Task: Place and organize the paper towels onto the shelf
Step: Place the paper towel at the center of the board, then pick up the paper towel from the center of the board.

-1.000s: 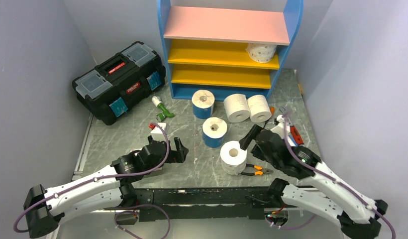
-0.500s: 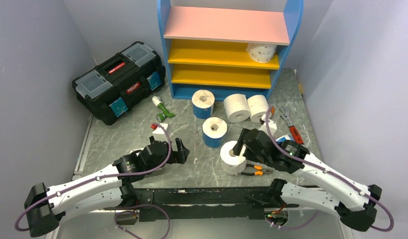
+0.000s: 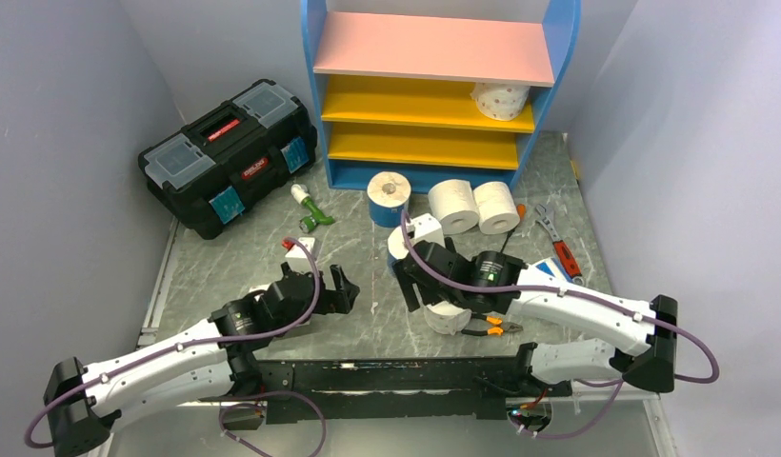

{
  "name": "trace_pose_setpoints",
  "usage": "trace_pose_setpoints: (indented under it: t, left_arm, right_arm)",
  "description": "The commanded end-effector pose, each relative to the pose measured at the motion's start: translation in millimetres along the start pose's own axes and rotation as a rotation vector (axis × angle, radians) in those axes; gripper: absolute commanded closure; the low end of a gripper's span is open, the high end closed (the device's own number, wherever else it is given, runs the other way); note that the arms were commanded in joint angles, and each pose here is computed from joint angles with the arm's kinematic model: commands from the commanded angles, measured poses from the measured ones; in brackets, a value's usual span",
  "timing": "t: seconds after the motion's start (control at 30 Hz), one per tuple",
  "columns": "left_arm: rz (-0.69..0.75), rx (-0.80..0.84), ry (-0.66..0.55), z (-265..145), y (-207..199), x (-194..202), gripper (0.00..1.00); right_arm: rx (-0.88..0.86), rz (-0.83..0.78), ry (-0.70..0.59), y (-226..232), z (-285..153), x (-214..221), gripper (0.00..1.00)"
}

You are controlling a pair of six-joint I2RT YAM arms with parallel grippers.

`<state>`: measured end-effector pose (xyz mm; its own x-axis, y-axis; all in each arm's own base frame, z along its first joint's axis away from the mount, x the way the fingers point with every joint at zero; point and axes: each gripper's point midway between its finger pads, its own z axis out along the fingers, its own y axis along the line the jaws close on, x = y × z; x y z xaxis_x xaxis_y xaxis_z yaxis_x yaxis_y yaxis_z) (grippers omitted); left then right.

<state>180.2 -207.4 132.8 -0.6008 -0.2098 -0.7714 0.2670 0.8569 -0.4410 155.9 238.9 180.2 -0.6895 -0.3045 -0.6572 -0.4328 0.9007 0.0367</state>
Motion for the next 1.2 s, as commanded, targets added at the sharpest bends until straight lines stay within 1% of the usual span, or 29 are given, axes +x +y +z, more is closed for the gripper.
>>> trace_pose_setpoints:
  t: [0.0, 0.1, 0.17, 0.27, 0.37, 0.47, 0.6, 0.73, 0.83, 1.17]
  left_arm:
    - [-0.020, -0.014, -0.023, -2, 5, -2, 0.01]
    - [-0.013, -0.017, -0.018, -1, 5, -1, 0.01]
    - [-0.005, -0.019, -0.011, 0, 3, -2, 0.01]
    - [0.002, -0.022, -0.003, 1, 2, -1, 0.01]
    - [0.004, -0.016, 0.006, 2, 1, 1, 0.01]
    - [0.008, -0.018, 0.008, 3, 2, 2, 0.01]
    - [0.010, -0.011, 0.009, 4, 0, 1, 0.01]
    - [0.007, -0.005, 0.015, 4, -3, 1, 0.01]
    - [0.006, -0.008, 0.016, 4, -2, 1, 0.01]
    - [-0.001, -0.006, 0.019, 5, -1, 5, 0.01]
  right_arm:
    - [0.008, -0.043, -0.032, -13, 1, -7, 0.23]
    - [0.120, 0.009, -0.005, -33, 6, 1, 0.25]
    - [0.175, 0.111, -0.019, -51, 6, 2, 0.24]
    - [0.174, 0.312, -0.039, -80, 6, 7, 0.23]
    - [0.160, 0.419, -0.067, -95, 0, 12, 0.23]
    - [0.187, 0.451, -0.050, -102, -4, 20, 0.24]
    - [0.158, 0.474, -0.043, -97, 0, 25, 0.24]
    - [0.209, 0.503, -0.023, -104, 6, 36, 0.27]
    - [0.207, 0.519, -0.027, -105, 8, 39, 0.31]
    - [0.195, 0.511, 0.022, -101, 21, 55, 0.36]
